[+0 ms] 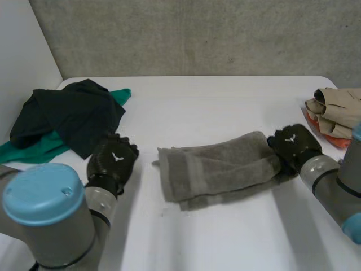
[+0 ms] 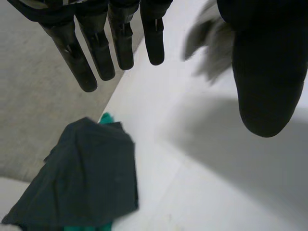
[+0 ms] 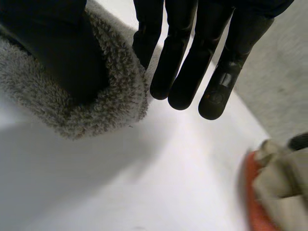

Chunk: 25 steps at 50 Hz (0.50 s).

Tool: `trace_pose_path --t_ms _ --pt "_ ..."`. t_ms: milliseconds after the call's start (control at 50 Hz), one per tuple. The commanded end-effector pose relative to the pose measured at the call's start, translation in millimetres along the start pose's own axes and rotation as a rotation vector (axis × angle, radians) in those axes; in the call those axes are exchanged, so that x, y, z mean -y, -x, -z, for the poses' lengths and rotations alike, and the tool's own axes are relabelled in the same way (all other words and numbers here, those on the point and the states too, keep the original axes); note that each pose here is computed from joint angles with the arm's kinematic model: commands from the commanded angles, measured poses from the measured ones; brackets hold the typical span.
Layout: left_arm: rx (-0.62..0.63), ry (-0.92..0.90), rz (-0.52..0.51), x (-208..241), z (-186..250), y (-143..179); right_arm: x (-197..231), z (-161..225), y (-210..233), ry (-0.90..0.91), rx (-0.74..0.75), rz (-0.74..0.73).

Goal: Fold the laundry.

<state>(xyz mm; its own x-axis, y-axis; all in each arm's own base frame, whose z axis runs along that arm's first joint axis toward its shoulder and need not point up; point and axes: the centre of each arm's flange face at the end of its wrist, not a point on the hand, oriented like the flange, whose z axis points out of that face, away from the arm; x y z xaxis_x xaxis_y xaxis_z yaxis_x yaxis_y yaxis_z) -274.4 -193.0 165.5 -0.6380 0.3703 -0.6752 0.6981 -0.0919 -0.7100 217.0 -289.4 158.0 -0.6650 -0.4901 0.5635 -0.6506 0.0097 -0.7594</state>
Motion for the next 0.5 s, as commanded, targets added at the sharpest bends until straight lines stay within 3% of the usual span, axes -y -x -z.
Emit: trace_pose_path --t_ms 20,100,200,300,400,420,500 --pt "0.064 -0.019 0.137 6.3 1.5 24.1 81.5 18.6 56.7 -0.255 0.067 0.187" --pt "0.084 -0.023 0.178 8.0 4.8 33.6 109.0 34.1 113.7 -0.421 0.173 0.256" --pt "0.091 -0.027 0.189 9.5 5.6 36.9 102.5 59.0 191.9 -0.590 0.373 0.439" --pt "0.106 -0.043 0.195 13.8 1.8 41.1 97.9 59.4 200.9 -0.586 0.396 0.437" --pt "0.140 -0.090 0.210 27.9 -7.4 50.5 114.2 54.6 170.9 -0.546 0.355 0.197" --pt "0.150 -0.101 0.216 31.7 -9.4 53.3 122.5 49.9 141.8 -0.529 0.315 0.054" --pt "0.174 -0.177 0.262 55.3 -23.2 59.9 132.3 51.7 88.0 -0.481 0.282 -0.249"
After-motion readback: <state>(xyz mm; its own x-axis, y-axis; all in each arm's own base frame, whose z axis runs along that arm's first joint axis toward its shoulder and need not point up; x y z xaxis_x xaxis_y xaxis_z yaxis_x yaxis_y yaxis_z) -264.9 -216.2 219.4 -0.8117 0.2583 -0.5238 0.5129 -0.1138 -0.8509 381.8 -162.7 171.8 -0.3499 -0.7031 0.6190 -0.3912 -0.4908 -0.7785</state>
